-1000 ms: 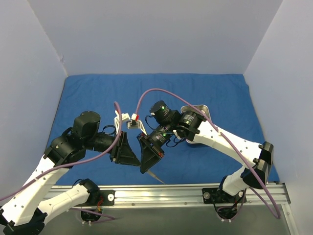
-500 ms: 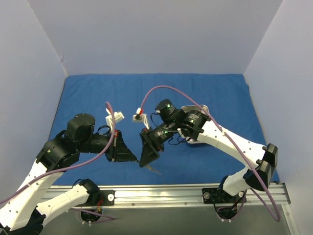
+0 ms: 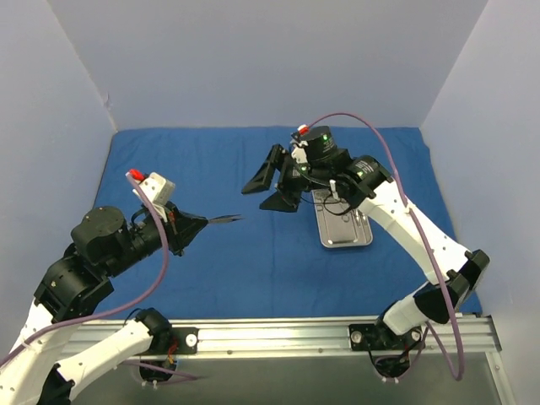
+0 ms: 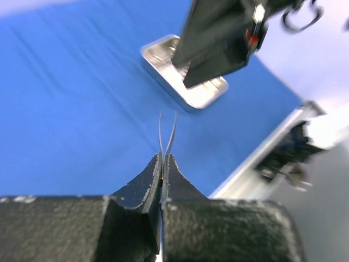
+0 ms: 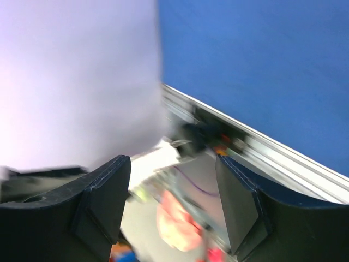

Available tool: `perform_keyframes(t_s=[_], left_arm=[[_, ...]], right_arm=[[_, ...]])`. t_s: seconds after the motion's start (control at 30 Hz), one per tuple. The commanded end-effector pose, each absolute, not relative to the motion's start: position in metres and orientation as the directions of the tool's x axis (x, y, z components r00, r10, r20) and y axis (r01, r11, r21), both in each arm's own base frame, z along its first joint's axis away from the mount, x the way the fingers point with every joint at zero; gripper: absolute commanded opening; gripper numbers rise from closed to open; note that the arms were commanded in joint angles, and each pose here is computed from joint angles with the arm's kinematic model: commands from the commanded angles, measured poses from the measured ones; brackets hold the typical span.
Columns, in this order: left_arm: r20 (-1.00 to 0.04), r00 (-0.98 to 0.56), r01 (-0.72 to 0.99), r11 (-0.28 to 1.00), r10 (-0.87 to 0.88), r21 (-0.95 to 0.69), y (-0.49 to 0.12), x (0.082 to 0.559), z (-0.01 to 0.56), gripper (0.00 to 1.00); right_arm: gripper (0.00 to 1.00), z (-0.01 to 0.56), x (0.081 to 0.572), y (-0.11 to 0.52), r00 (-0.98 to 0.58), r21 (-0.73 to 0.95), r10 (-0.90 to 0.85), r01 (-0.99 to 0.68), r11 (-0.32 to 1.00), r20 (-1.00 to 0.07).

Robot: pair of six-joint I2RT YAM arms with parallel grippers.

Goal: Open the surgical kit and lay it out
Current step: Place the medical item in the surgical kit.

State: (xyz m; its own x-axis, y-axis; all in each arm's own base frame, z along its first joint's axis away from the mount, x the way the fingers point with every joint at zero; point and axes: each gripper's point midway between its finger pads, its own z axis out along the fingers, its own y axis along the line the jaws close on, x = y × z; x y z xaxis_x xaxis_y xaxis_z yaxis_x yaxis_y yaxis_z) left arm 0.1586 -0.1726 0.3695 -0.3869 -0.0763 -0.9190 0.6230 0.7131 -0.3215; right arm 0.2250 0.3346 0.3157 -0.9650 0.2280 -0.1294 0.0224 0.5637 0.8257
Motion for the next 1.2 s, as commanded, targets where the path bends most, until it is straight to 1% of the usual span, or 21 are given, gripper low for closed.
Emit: perform_keyframes(t_s=[0.0, 0.03, 0.07, 0.13, 0.17, 0.23, 0.37, 0.47, 0.57, 0.67, 0.87, 1.03, 1.17], left_arm=[[-0.983, -0.184, 0.65, 0.752, 0.018, -0.108, -0.173, 0.19, 0.389, 0.02], [-0.984, -0.174, 0.654, 0.752, 0.043, -0.082, -0.175, 0.194, 0.387, 0.02], [-0.985, -0.162, 0.659, 0.75, 0.066, -0.058, -0.176, 0.197, 0.384, 0.02], [-0.988, -0.108, 0.674, 0.739, 0.108, 0.007, -0.179, 0.202, 0.384, 0.02], [-0.986, -0.082, 0.679, 0.732, 0.146, 0.052, -0.179, 0.205, 0.379, 0.02], [-0.988, -0.039, 0.668, 0.739, 0.148, 0.084, -0.177, 0.209, 0.384, 0.02], [-0.982, 0.045, 0.661, 0.732, 0.182, 0.166, -0.177, 0.214, 0.388, 0.02], [-0.969, 0.076, 0.629, 0.742, 0.236, 0.231, -0.172, 0.223, 0.386, 0.02], [-0.955, 0.123, 0.64, 0.714, 0.271, 0.285, -0.177, 0.226, 0.387, 0.02], [-0.948, 0.141, 0.672, 0.676, 0.285, 0.304, -0.184, 0.223, 0.386, 0.02], [-0.929, 0.17, 0.701, 0.622, 0.329, 0.349, -0.185, 0.216, 0.38, 0.02], [-0.924, 0.175, 0.736, 0.578, 0.341, 0.353, -0.189, 0.208, 0.374, 0.02], [-0.918, 0.175, 0.748, 0.558, 0.355, 0.358, -0.189, 0.205, 0.367, 0.02]], right_arm=[[0.63, 0.344, 0.252, 0.351, -0.895, 0.824, 0.446, 0.264, 0.502, 0.015], [0.63, 0.331, 0.258, 0.36, -0.893, 0.793, 0.449, 0.295, 0.533, 0.03], [0.63, 0.353, 0.261, 0.364, -0.893, 0.811, 0.451, 0.272, 0.518, 0.012], [0.63, 0.339, 0.264, 0.367, -0.874, 0.756, 0.485, 0.342, 0.558, 0.037], [0.61, 0.344, 0.263, 0.371, -0.873, 0.759, 0.485, 0.344, 0.553, 0.042], [0.58, 0.333, 0.261, 0.375, -0.858, 0.728, 0.507, 0.401, 0.556, 0.086], [0.53, 0.322, 0.252, 0.382, -0.841, 0.687, 0.527, 0.454, 0.567, 0.122], [0.52, 0.319, 0.247, 0.387, -0.843, 0.672, 0.521, 0.464, 0.577, 0.134], [0.52, 0.313, 0.245, 0.392, -0.845, 0.663, 0.512, 0.473, 0.58, 0.156], [0.52, 0.306, 0.247, 0.399, -0.841, 0.656, 0.511, 0.488, 0.576, 0.177], [0.52, 0.311, 0.255, 0.406, -0.838, 0.671, 0.51, 0.493, 0.554, 0.195], [0.52, 0.316, 0.258, 0.411, -0.825, 0.68, 0.519, 0.513, 0.525, 0.222], [0.52, 0.322, 0.26, 0.407, -0.825, 0.68, 0.527, 0.505, 0.531, 0.202]])
